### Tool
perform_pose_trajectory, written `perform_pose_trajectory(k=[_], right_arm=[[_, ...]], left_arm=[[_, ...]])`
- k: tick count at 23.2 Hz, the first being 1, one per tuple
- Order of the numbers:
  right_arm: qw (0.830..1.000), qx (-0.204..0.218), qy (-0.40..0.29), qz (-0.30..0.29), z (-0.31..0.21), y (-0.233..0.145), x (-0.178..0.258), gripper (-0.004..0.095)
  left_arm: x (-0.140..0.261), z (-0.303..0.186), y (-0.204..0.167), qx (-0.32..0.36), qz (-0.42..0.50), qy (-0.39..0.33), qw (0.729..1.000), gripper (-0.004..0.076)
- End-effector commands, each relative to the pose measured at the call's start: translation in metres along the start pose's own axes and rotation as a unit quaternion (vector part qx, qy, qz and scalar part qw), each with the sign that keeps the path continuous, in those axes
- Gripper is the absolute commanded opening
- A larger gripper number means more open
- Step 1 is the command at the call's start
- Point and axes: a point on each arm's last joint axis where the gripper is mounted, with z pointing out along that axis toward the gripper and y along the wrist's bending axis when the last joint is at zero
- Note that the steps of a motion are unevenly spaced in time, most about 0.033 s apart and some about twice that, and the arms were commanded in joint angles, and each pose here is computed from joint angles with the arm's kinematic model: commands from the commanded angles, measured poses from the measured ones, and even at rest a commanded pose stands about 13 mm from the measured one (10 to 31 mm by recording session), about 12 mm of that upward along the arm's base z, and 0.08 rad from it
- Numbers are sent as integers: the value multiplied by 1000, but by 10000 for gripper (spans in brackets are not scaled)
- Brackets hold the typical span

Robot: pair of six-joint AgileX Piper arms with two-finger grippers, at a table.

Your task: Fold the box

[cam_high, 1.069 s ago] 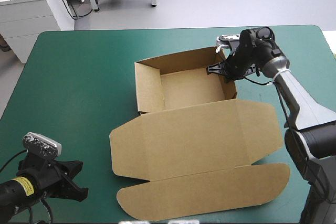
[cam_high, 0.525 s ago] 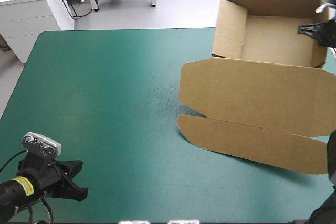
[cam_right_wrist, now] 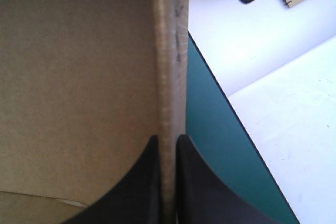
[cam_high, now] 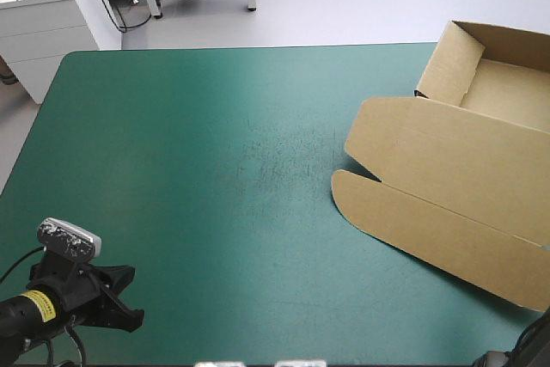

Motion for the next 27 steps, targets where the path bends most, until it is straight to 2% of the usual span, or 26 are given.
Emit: perform_pose_trajectory(k=[1, 5, 9, 12, 13, 14, 15, 16, 17, 18, 19, 21, 25, 26, 27], right_arm=[[1000, 5, -23, 1, -19, -4, -3, 0], [1000, 26, -9, -5, -5, -8, -3, 0], [1000, 26, -1, -10, 1, -10, -3, 9], [1000, 23, 4, -11, 5, -9, -2, 112], [1000, 19, 4, -9, 5, -8, -2, 183], [1000, 19, 4, -9, 5, -8, -2, 369], [1000, 19, 4, -9, 5, -8, -2, 482], [1000, 12, 2, -4, 2, -7, -2, 705], [1000, 9, -1, -4, 0, -6, -2, 782], [1000, 2, -7, -2, -8, -5, -1, 916], [1000, 1, -12, -3, -14, -4, 0, 940], [1000, -10, -29, -3, -34, -1, 2, 928], [989, -132, -63, -15, -94, 29, 30, 925], [987, -143, -66, -18, -103, 34, 37, 911], [984, -157, -73, -34, -120, 48, 49, 848]], left_arm=[[-9, -5, -1, 5, 0, -30, 1000, -8], [-8, -5, -1, 5, 0, -25, 1000, -8], [-6, -4, -1, 5, 0, -15, 1000, -8], [-6, -4, -1, 5, 0, -13, 1000, -8], [-6, -4, -1, 5, 0, -12, 1000, -8], [-6, -4, -1, 5, 0, -12, 1000, -8], [-6, -4, -1, 5, 0, -12, 1000, -8], [-6, -4, -1, 4, 0, -12, 1000, -8], [-6, -4, -1, 3, 0, -12, 1000, -8], [-6, -4, -1, 3, 1, -12, 1000, -8], [-6, -4, -1, 3, 1, -12, 1000, -8], [-6, -4, -1, 3, 1, -12, 1000, -8], [-6, -4, 1, -11, 11, -12, 1000, -8], [-6, -4, 3, -19, 14, -12, 1000, -8], [-6, -5, 5, -31, 20, -12, 999, -8]])
